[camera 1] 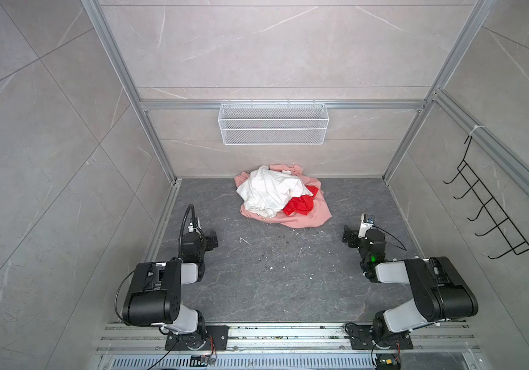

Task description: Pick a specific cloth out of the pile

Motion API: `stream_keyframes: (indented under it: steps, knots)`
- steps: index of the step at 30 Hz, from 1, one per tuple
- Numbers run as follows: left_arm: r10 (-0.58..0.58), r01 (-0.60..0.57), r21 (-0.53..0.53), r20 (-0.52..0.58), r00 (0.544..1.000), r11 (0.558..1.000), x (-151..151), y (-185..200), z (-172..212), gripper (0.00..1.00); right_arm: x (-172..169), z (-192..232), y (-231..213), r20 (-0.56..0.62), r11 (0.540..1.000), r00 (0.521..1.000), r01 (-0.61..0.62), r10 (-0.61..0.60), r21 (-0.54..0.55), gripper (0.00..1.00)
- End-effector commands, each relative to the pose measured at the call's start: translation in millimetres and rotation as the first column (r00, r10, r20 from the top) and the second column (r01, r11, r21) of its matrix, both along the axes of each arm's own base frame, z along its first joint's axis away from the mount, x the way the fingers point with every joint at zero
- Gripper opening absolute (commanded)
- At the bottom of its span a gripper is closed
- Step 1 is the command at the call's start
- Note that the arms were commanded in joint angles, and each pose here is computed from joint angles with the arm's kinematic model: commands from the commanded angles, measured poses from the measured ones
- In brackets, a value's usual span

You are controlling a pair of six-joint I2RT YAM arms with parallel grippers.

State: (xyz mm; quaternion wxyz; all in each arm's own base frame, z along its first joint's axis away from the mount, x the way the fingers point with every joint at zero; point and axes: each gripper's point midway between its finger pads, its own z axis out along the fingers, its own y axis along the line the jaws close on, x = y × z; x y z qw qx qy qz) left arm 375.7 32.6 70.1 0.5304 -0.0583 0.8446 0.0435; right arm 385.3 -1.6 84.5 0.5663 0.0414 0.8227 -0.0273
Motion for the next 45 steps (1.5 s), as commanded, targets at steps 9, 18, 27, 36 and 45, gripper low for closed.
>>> stream_keyframes:
  steps: [9,18,27,36,45]
  knots:
    - [0.013,-0.013,0.007,0.061,0.998,1.000,6.9,3.9,15.7,1.00,5.3,9.9,4.2,0.026,1.000,0.999,-0.027,0.027,0.008,0.99]
    - [0.012,-0.012,0.005,0.062,0.998,1.000,7.4,3.5,15.8,1.00,4.6,10.0,4.3,0.027,1.000,0.999,-0.027,0.027,0.009,0.99]
    - [0.011,-0.012,0.005,0.062,0.998,1.000,7.6,3.4,16.1,1.00,4.1,10.7,3.8,0.031,1.000,0.999,-0.027,0.027,0.006,0.99]
    - [0.011,-0.012,0.005,0.062,0.998,1.000,7.6,3.5,16.1,1.00,3.5,11.4,1.2,0.036,1.000,0.999,-0.011,0.011,0.008,0.99]
    - [0.011,-0.011,0.006,0.058,0.998,1.000,7.6,3.2,16.5,1.00,3.0,12.2,-0.6,0.038,1.000,0.999,-0.005,0.005,0.004,1.00]
